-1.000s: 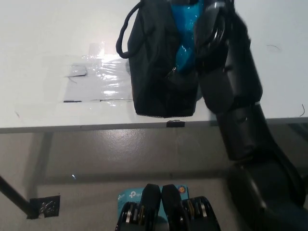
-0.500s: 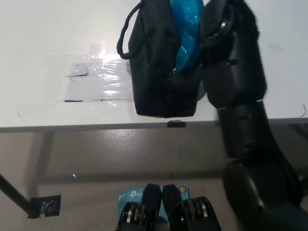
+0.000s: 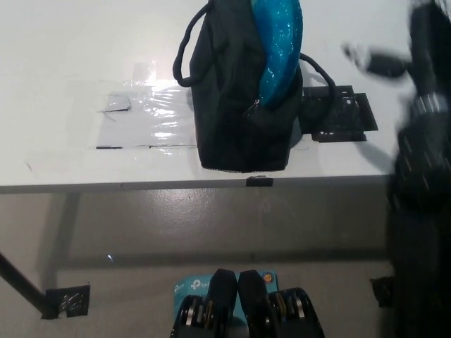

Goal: The robot uses its right hand to pick up a stack of plates kept in the middle of the desk and put it inside a bag kept next to it

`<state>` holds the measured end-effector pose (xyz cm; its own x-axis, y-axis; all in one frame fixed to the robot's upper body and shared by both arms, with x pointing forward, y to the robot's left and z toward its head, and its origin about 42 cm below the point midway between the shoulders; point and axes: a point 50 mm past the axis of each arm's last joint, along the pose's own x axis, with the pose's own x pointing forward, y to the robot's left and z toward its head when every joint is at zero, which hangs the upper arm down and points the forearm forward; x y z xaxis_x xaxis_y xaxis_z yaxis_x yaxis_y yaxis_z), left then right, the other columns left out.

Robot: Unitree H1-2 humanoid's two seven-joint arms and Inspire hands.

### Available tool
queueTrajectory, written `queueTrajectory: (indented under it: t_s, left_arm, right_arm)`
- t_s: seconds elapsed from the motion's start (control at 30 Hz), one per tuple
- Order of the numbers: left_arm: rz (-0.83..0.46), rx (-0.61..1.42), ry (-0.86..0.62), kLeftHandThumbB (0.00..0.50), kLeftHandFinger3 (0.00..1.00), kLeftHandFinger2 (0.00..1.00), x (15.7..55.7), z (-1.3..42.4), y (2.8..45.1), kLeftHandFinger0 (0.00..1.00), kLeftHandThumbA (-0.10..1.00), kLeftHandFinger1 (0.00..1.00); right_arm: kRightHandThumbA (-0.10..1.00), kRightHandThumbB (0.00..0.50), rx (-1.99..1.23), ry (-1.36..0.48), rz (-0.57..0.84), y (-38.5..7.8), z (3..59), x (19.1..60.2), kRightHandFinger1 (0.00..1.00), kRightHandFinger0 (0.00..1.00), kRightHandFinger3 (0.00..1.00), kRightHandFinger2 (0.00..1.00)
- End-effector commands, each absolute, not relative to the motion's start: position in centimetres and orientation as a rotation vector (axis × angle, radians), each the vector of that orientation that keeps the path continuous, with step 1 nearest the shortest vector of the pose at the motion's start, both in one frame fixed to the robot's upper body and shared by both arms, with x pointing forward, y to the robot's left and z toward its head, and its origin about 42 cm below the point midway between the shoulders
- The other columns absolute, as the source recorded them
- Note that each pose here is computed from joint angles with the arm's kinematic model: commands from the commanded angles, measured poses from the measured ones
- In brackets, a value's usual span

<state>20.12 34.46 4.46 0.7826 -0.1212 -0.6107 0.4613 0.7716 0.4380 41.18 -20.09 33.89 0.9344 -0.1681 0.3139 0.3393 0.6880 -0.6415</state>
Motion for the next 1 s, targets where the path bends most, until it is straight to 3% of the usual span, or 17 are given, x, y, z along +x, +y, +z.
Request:
queueTrajectory:
  t_s: [0.0,0.07,0.1,0.3,0.4,0.57,0.6,0.73,0.77,0.8,0.83,0.87,0.97]
  left_arm:
    - [-0.349,0.646,0.58,0.193,0.82,0.85,20.0,5.2,35.0,0.75,-0.1,0.79]
    - [-0.349,0.648,0.581,0.197,0.83,0.86,20.1,5.1,35.0,0.77,-0.1,0.8]
    - [-0.341,0.658,0.585,0.202,0.83,0.86,19.9,5.2,35.0,0.77,-0.1,0.81]
    - [-0.328,0.656,0.588,0.195,0.82,0.84,20.3,5.4,35.3,0.75,-0.1,0.8]
    - [-0.327,0.648,0.575,0.19,0.81,0.83,20.6,5.8,35.4,0.75,-0.1,0.79]
    - [-0.327,0.646,0.559,0.189,0.8,0.86,20.6,5.7,35.5,0.8,-0.1,0.82]
    - [-0.328,0.649,0.559,0.191,0.81,0.85,20.6,5.7,35.6,0.8,-0.1,0.82]
    - [-0.334,0.646,0.56,0.193,0.78,0.83,20.5,5.7,35.3,0.77,-0.1,0.8]
    - [-0.334,0.645,0.558,0.193,0.78,0.83,20.5,5.8,35.3,0.77,-0.1,0.79]
    - [-0.33,0.643,0.558,0.191,0.78,0.83,20.5,5.8,35.3,0.76,-0.1,0.79]
    - [-0.325,0.638,0.557,0.184,0.78,0.83,20.5,5.9,35.3,0.76,-0.1,0.79]
    - [-0.331,0.644,0.55,0.187,0.78,0.82,20.6,5.8,35.4,0.75,-0.1,0.78]
    - [-0.328,0.656,0.548,0.188,0.78,0.82,20.8,5.9,35.4,0.74,-0.1,0.77]
  right_arm:
    - [0.79,0.16,-0.574,-0.474,-0.072,-23.7,29.2,31.1,1.0,1.0,1.0,1.0]
    - [0.78,0.127,-0.597,-0.451,-0.042,-24.3,26.8,29.7,1.0,1.0,1.0,1.0]
    - [0.72,0.13,-0.577,-0.394,-0.019,-25.1,22.7,27.8,1.0,1.0,1.0,1.0]
    - [0.64,0.121,-0.511,-0.298,-0.011,-26.3,16.4,24.4,1.0,1.0,1.0,1.0]
    - [0.69,0.136,-0.489,-0.24,-0.014,-26.8,13.7,22.8,1.0,1.0,1.0,1.0]
    - [0.6,0.126,-0.471,-0.136,-0.028,-26.9,9.6,20.9,1.0,1.0,1.0,1.0]
    - [0.58,0.162,-0.443,-0.115,-0.035,-27.1,8.7,20.8,1.0,1.0,1.0,1.0]
    - [0.53,0.165,-0.287,-0.015,-0.094,-28.4,4.5,19.5,1.0,1.0,1.0,1.0]
    - [0.53,0.167,-0.274,0.003,-0.1,-28.6,3.9,19.3,1.0,0.98,1.0,1.0]
    - [0.5,0.149,-0.27,0.008,-0.114,-28.9,3.4,19.1,0.98,0.86,1.0,1.0]
    - [0.5,0.152,-0.262,0.01,-0.124,-29.1,3.1,19.0,0.92,0.8,1.0,0.97]
    - [0.49,0.161,-0.255,0.016,-0.137,-29.4,2.4,18.7,0.8,0.69,1.0,0.89]
    - [0.51,0.194,-0.258,0.032,-0.146,-30.0,1.2,18.2,0.63,0.53,1.0,0.75]
